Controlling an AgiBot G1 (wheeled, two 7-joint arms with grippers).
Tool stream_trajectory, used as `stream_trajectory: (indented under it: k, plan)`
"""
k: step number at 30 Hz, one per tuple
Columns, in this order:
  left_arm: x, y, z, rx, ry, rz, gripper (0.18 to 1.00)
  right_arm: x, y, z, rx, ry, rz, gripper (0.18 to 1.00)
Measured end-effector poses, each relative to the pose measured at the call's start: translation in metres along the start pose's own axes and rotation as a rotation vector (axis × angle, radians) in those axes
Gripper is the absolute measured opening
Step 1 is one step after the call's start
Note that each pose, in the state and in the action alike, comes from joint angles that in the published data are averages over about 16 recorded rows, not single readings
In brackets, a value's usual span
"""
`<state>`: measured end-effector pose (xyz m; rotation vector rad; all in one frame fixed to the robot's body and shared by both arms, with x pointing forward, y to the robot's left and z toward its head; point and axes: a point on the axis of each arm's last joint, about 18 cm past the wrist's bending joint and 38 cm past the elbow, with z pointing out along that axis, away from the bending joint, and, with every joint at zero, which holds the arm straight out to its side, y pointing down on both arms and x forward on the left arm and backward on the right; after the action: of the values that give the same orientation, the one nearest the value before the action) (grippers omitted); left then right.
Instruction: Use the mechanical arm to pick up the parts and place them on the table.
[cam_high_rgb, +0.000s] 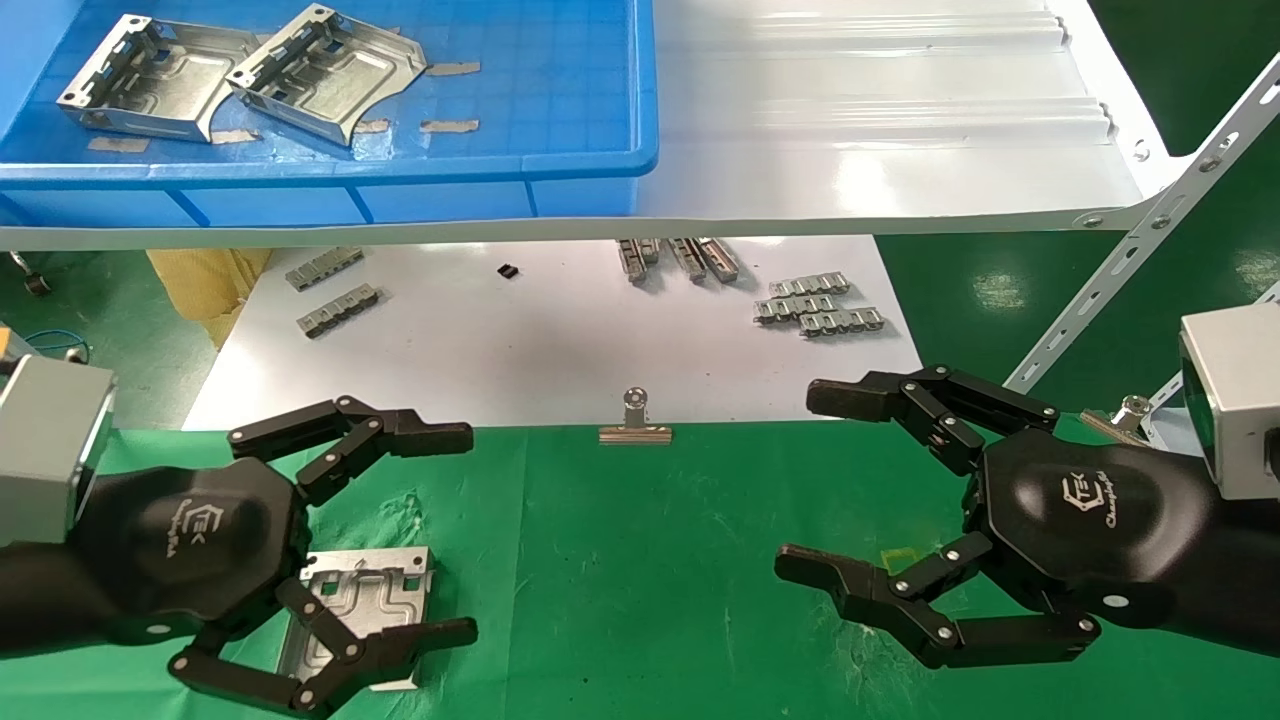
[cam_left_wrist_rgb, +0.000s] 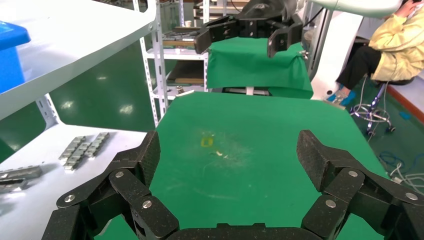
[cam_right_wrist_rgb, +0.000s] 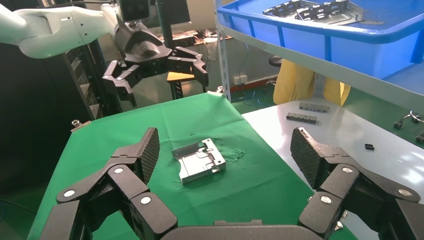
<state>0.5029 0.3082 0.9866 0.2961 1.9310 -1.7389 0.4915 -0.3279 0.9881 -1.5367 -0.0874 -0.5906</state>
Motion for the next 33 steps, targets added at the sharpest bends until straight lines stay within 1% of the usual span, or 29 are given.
stream_trajectory:
  k: [5, 11, 21, 33]
  plan:
    - [0.007, -0.006, 0.001, 0.013, 0.003, -0.013, 1.001, 0.0, 0.0, 0.0, 0.0, 0.0, 0.0, 0.975]
    - [0.015, -0.014, 0.001, 0.026, 0.005, -0.028, 1.001, 0.0, 0.0, 0.0, 0.0, 0.0, 0.0, 0.996]
    - [0.023, -0.021, 0.001, 0.036, 0.006, -0.036, 1.001, 0.0, 0.0, 0.0, 0.0, 0.0, 0.0, 1.001]
    - [0.023, -0.02, 0.001, 0.034, 0.005, -0.037, 1.001, 0.0, 0.0, 0.0, 0.0, 0.001, 0.0, 1.001]
